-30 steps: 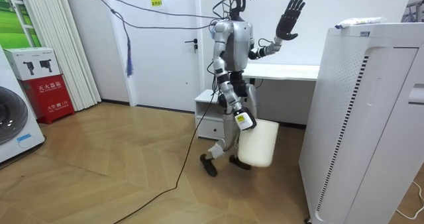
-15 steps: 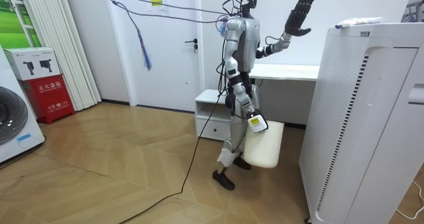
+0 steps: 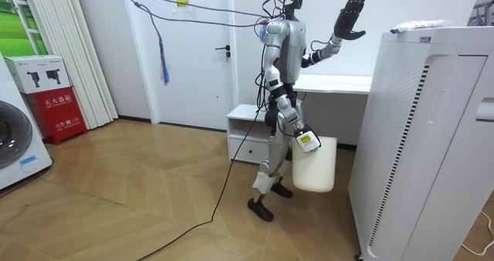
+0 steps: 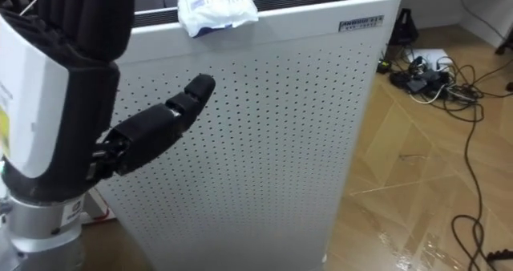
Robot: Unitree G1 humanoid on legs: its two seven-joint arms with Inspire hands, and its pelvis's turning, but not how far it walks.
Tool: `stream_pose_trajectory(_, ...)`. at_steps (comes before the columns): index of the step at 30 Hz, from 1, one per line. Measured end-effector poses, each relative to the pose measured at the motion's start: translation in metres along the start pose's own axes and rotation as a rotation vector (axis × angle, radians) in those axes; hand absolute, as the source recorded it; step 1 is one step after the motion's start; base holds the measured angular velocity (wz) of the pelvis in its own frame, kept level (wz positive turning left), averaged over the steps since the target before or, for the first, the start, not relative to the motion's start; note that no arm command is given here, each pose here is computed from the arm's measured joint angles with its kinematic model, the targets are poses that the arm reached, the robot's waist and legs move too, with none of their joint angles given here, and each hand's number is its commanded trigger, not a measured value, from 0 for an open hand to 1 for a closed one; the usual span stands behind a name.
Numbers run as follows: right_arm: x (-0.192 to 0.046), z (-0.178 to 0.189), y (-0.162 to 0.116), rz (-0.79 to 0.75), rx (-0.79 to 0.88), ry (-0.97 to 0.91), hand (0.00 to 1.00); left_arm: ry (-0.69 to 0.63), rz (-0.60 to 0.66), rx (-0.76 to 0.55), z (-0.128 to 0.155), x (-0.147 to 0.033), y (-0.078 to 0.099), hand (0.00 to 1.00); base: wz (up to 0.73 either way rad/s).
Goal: Pick garbage
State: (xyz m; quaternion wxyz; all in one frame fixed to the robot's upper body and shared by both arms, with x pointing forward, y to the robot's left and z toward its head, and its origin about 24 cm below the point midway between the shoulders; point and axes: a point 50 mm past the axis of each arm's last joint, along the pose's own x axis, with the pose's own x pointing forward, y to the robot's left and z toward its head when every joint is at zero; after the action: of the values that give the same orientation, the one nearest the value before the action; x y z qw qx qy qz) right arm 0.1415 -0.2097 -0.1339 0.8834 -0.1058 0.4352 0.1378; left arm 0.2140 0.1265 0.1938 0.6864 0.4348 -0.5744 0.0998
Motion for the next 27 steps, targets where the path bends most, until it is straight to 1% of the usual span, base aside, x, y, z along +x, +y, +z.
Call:
stream_pose_trajectory(5,0.0,0.0,0.001,0.007,-0.051,0.01,1.0,0.065,-0.051,0.028,-0.011,-0.008,-0.008,0.0,0.0)
stream_pose_trajectory(8,0.0,-0.001,0.001,0.007,-0.06,0.016,1.0,0.105,-0.088,0.065,-0.019,-0.013,-0.014,0.0,-0.01)
stream_pose_trajectory(11,-0.001,-0.003,0.0,0.004,-0.061,0.026,1.0,0.135,-0.112,0.074,-0.023,-0.017,-0.018,0.0,-0.03)
stream_pose_trajectory(17,-0.001,-0.006,0.0,0.004,-0.062,0.047,1.0,0.18,-0.122,0.104,-0.028,-0.019,-0.019,0.0,0.0)
stream_pose_trajectory(23,-0.001,-0.006,0.0,0.008,-0.068,0.051,1.0,0.235,-0.204,0.12,-0.037,-0.027,-0.027,0.0,-0.01)
stream_pose_trajectory(27,-0.001,-0.006,0.0,0.014,-0.068,0.052,1.0,0.24,-0.213,0.128,-0.04,-0.025,-0.029,0.0,-0.06)
